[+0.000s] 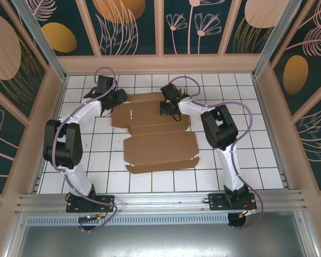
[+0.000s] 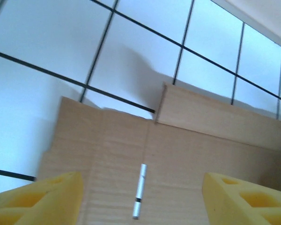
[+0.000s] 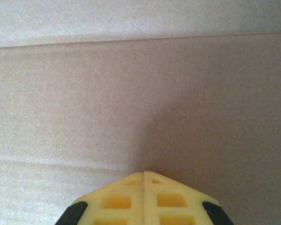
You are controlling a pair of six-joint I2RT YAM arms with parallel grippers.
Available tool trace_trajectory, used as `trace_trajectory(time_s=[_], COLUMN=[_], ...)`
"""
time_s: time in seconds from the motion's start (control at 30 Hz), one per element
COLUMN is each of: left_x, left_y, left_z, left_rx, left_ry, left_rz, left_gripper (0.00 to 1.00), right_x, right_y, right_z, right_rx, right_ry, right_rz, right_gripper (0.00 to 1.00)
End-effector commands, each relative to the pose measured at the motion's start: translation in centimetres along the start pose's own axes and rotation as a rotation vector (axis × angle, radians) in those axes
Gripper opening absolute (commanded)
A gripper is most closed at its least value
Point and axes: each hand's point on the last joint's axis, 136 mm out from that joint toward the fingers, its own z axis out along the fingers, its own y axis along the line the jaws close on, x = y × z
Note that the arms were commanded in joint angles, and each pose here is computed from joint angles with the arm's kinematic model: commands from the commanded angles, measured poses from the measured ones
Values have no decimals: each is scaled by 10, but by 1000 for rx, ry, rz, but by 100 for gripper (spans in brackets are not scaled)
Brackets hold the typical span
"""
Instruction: Fold the paper box
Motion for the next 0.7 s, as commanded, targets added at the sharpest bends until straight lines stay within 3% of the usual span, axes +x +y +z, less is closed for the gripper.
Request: trace_trajectory(time_s=[0.0, 0.33, 0.53, 0.67], left_x=[25, 36, 48, 53], left_y=[55, 72, 63, 49], left_z=[17, 51, 68, 71], left_rx=[-159, -141, -24, 163], left_ry=[91, 192, 243, 268], left_rz=[98, 108, 60, -18], left_gripper=[69, 63, 53, 43], right_x=[79, 89, 92, 93], right_y=[-41, -36, -35, -35], right_z=[34, 43, 43, 42], right_rx=[102, 59, 49, 43], right_ry=[232, 253, 259, 260], right_rz=[26, 28, 21, 21], right_gripper=[0, 0, 0, 0])
